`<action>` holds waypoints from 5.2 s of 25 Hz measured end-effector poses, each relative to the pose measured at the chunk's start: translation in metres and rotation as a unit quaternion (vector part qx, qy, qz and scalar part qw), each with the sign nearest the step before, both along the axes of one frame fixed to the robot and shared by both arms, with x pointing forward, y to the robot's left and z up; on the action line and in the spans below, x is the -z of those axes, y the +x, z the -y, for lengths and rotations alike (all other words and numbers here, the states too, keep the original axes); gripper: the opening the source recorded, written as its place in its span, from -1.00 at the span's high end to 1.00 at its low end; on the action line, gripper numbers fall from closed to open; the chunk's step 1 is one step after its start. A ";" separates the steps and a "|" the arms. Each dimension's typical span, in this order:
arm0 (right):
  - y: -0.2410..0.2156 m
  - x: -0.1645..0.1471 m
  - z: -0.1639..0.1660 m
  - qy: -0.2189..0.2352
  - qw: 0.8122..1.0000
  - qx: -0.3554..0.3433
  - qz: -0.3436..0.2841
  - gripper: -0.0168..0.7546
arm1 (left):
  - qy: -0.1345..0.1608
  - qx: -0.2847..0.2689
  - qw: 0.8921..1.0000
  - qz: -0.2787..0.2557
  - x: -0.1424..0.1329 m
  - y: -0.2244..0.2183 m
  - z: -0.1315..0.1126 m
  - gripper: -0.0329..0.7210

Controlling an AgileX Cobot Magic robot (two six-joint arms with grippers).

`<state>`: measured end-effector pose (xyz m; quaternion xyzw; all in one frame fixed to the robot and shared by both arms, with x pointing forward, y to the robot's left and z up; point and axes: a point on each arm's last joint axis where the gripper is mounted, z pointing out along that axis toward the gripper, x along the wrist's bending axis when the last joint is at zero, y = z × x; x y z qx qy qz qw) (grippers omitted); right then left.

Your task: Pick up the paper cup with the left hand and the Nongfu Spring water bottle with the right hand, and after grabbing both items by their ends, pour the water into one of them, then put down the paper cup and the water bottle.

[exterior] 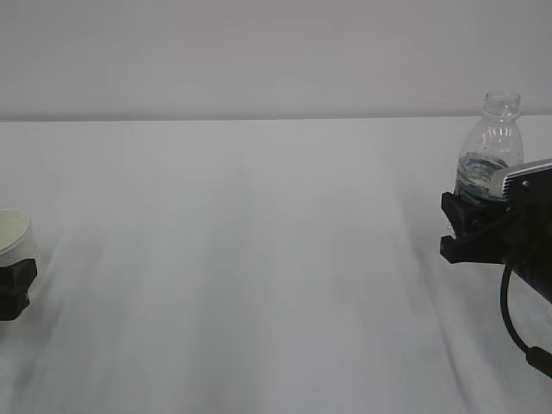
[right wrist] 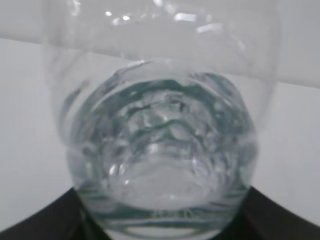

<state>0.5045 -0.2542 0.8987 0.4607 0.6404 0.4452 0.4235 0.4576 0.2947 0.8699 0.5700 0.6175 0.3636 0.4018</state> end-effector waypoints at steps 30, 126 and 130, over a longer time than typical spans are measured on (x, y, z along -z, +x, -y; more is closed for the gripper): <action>0.000 0.000 0.000 0.000 1.000 0.000 0.000 -0.08 | 0.002 -0.025 1.000 -0.006 0.021 0.033 -0.003 -0.65; 0.000 0.000 0.000 0.001 1.000 0.000 0.000 -0.08 | 0.001 0.097 0.995 0.023 0.032 0.072 0.019 -0.34; 0.000 0.000 0.000 0.001 1.000 0.000 0.000 -0.08 | 0.001 0.148 0.989 0.023 0.032 0.070 0.027 -0.34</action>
